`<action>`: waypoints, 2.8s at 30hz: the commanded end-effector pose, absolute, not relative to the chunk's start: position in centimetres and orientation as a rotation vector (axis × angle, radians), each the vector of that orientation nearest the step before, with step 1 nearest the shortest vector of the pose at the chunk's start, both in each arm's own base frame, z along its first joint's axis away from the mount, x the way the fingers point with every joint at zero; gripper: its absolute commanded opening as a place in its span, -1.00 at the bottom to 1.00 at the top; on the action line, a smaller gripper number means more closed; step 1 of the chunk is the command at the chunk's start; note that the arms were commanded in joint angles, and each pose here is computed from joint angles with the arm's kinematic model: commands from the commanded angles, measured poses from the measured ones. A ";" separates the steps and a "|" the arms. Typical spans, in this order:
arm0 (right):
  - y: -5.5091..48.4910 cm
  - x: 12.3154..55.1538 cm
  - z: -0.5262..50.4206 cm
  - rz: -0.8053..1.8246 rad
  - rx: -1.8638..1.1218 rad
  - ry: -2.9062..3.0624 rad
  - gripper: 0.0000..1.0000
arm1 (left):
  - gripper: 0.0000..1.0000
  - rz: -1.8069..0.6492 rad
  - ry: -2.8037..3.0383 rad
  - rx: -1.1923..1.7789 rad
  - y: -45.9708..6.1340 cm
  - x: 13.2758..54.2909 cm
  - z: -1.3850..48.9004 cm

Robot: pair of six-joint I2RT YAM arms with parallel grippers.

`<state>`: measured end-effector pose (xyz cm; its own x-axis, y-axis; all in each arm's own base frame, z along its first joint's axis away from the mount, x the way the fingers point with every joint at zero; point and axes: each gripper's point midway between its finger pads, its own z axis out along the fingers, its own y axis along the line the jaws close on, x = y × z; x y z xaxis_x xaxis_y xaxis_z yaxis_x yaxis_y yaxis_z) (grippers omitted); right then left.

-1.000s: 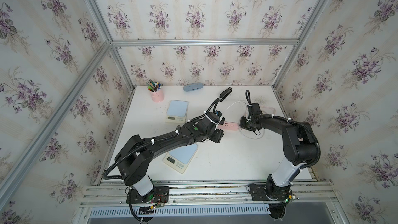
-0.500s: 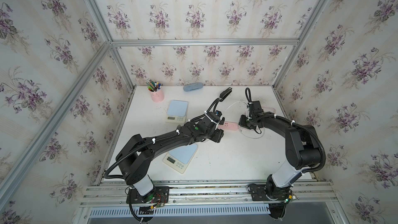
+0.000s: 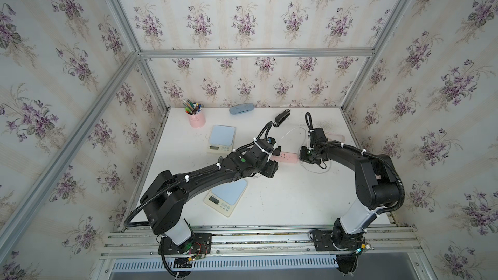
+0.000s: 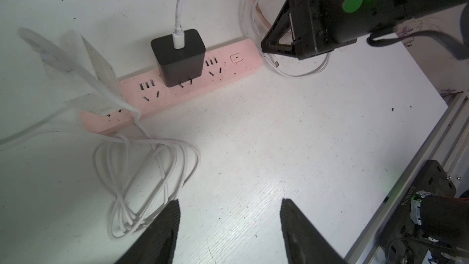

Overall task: Charge the electronic scale
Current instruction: Pick up the charging cable from the center of the board.

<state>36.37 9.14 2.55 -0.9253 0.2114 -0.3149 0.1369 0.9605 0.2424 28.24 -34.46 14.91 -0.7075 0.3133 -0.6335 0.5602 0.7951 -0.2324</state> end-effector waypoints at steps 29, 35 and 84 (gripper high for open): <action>12.0 33.6 13.5 0.741 0.374 2.420 -1.00 | 0.31 -0.636 2.173 0.737 -36.3 29.6 21.4; 16.5 31.0 20.3 1.172 0.261 2.102 -1.00 | 0.31 -0.838 2.100 0.705 -37.6 29.7 23.5; 18.7 29.3 28.7 0.923 -0.284 1.920 0.47 | -0.99 -0.787 2.112 0.862 -29.8 31.8 24.0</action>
